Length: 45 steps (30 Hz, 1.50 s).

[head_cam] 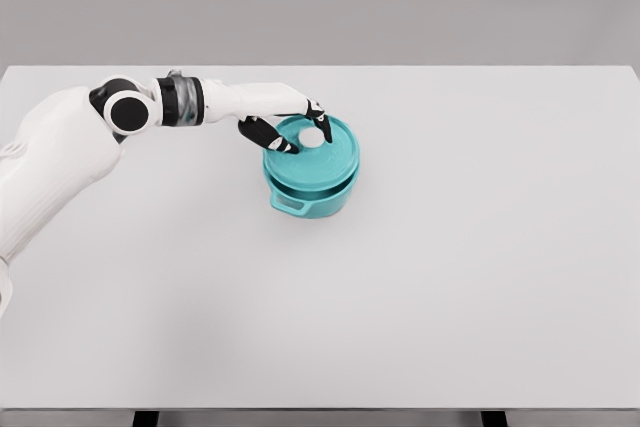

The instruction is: Cover the pot with left arm

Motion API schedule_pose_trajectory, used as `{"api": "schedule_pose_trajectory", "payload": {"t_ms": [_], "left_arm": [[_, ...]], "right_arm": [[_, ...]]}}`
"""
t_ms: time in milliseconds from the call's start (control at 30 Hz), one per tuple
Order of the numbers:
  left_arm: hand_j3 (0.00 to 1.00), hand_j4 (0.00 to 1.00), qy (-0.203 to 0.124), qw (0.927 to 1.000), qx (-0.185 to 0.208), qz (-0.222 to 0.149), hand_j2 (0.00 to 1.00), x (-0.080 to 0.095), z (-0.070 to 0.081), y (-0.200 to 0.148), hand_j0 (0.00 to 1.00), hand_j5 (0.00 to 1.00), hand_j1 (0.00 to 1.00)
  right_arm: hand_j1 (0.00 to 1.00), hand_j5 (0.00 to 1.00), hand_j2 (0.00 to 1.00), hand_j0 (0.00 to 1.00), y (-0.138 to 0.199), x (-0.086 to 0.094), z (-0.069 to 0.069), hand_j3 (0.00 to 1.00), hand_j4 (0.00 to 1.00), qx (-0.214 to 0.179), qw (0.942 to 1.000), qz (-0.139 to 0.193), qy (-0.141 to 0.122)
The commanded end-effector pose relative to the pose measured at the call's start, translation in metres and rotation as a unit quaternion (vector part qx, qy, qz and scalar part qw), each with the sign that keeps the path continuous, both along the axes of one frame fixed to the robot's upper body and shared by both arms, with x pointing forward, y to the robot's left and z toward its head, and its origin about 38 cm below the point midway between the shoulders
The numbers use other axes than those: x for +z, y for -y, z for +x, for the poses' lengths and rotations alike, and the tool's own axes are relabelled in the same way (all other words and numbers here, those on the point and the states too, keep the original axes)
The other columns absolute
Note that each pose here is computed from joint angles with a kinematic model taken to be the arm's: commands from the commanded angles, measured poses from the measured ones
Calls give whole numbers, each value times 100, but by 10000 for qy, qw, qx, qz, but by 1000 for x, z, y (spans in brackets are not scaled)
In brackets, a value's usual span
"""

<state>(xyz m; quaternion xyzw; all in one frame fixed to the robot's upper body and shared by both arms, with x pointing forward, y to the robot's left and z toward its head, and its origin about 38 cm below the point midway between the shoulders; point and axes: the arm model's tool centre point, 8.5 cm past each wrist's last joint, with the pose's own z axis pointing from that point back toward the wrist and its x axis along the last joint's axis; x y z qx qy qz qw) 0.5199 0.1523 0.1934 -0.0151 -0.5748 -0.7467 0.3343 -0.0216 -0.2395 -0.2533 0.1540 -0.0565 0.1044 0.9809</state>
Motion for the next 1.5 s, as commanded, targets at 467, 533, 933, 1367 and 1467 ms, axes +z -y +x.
{"api": "schedule_pose_trajectory", "payload": {"t_ms": [467,533,933,1367,1467], "left_arm": [[84,84,38,9997,-25,221,84,-6,-1,-7,84,84,84],[85,85,42,9997,-12,230,85,-6,-1,-9,85,85,85],[85,85,227,9995,-168,161,85,11,-9,-15,85,85,85],[96,96,237,9996,-118,126,96,12,-8,-18,96,96,96],[97,97,235,9996,-119,97,97,13,-8,-18,97,97,97]], "right_arm": [[100,100,100,100,0,0,0,100,100,9,10000,2,1],[100,100,100,100,0,0,0,100,100,1,10000,2,2],[100,100,100,100,0,0,0,100,100,1,10000,2,2],[100,100,100,100,0,0,0,100,100,1,10000,2,2],[100,100,100,100,0,0,0,100,100,1,10000,2,2]]}}
